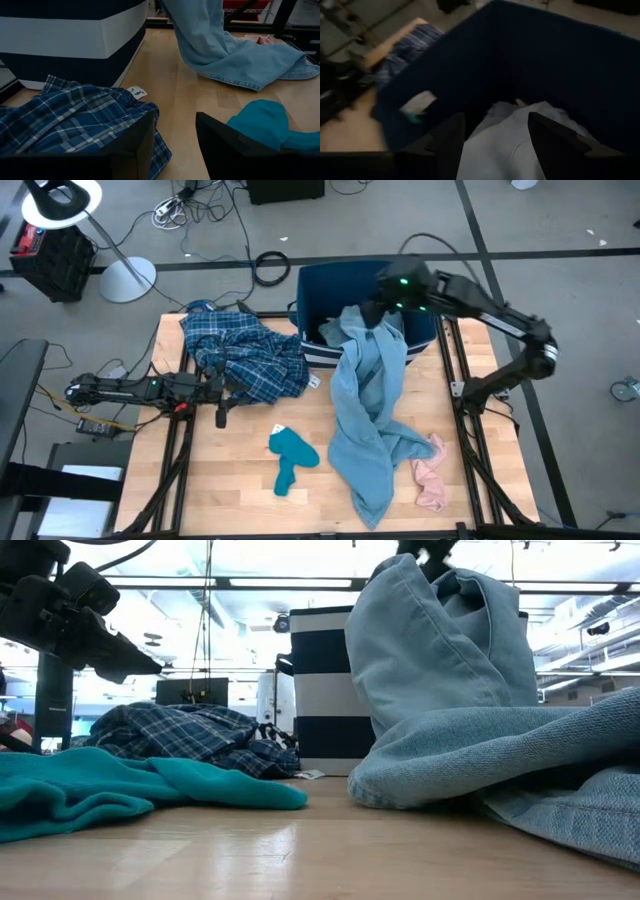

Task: Sort clothes
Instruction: Put the blue jeans into the blue laundry bin

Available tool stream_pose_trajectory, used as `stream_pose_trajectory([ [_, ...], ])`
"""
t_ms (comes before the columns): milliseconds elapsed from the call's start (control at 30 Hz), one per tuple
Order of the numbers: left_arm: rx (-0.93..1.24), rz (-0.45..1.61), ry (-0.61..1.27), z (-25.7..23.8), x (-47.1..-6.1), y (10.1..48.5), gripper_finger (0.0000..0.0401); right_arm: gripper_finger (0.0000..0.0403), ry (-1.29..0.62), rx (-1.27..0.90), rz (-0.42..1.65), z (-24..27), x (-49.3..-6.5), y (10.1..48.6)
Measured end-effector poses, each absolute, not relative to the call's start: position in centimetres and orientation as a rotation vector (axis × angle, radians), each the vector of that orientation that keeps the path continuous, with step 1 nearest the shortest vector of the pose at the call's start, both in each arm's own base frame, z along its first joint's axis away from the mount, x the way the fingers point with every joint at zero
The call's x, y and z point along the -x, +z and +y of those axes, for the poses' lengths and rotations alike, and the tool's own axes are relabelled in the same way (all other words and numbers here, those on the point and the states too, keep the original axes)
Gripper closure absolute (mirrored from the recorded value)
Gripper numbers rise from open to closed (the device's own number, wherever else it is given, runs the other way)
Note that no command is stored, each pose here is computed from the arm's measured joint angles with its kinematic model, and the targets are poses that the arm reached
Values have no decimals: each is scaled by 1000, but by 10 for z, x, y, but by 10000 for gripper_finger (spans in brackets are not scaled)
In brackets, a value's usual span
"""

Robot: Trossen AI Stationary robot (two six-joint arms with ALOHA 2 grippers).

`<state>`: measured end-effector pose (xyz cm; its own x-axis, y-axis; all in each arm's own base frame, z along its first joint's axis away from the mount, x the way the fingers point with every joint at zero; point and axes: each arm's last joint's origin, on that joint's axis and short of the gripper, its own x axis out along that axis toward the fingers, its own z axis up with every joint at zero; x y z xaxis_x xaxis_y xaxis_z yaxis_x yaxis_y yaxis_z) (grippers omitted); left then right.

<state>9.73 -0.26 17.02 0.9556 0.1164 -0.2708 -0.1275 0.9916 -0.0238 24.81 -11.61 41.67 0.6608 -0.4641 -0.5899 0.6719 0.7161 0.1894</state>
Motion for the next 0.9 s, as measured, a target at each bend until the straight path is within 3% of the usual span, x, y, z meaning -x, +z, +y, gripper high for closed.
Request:
stream_pose_trajectory([
  [200, 42, 273, 124, -3, -97, 170, 250, 188, -634, -418, 549, -63, -217, 434],
  [533, 42, 272, 124, -3, -97, 170, 250, 188, -672, -375, 628, 24, -199, 423],
  [900, 48, 273, 124, -3, -97, 170, 250, 188, -676, -397, 688, 84, -197, 360],
])
